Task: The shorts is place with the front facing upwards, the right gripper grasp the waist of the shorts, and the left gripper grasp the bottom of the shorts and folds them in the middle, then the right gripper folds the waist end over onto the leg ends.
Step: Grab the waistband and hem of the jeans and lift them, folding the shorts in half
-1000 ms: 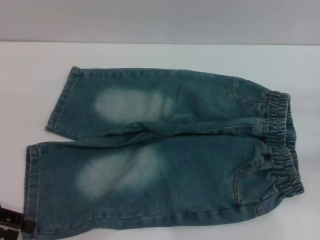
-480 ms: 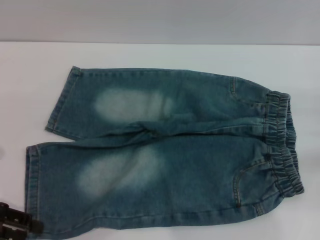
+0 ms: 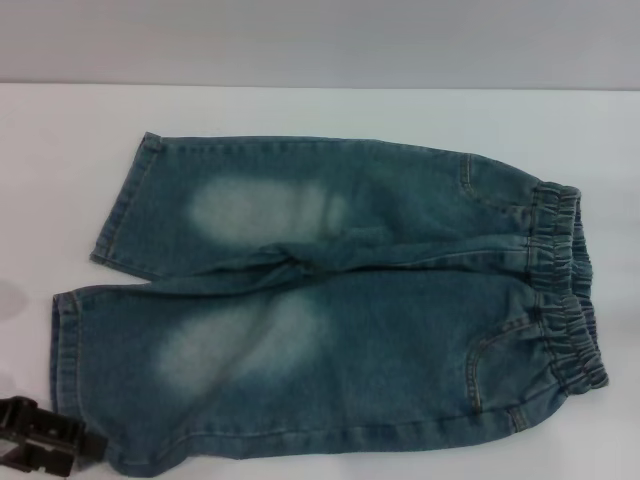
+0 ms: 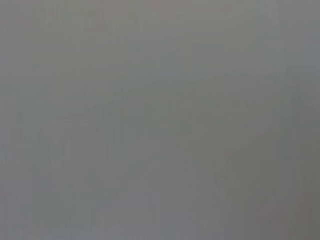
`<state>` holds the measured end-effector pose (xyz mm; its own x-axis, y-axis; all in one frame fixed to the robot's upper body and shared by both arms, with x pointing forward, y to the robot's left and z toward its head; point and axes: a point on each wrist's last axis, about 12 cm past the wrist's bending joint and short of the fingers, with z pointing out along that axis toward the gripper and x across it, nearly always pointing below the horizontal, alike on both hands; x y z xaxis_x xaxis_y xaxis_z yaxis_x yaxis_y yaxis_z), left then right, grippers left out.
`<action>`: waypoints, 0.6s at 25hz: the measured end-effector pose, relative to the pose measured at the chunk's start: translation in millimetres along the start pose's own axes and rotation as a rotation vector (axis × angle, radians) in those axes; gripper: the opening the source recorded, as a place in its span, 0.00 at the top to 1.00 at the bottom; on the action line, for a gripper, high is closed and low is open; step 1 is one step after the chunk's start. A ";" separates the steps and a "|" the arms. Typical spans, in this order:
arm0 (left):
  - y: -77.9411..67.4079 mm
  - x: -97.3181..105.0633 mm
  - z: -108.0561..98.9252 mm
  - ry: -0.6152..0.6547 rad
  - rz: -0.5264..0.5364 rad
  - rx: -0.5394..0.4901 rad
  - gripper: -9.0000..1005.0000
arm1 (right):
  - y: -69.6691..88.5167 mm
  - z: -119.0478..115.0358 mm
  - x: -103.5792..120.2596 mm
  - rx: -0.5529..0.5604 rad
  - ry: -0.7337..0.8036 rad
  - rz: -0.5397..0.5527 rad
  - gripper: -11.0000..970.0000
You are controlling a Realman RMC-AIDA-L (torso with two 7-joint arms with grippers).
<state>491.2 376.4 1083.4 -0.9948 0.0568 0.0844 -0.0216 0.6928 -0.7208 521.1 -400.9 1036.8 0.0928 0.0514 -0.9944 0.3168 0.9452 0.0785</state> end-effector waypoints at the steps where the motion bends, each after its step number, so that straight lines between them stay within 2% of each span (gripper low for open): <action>1: -1.2 -1.1 0.6 -0.002 0.005 0.003 0.29 | 0.0 -0.1 0.1 0.000 0.001 0.000 0.18; 15: -17.1 -18.2 -2.8 -0.026 0.068 0.024 0.29 | -1.3 -4.6 3.8 0.006 0.015 0.001 0.19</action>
<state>509.9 365.5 1096.1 -0.9963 0.0846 0.0174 0.0440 0.6706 -0.7405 516.6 -400.4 1032.6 0.0790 0.0576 -0.9952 0.3219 0.9434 0.0802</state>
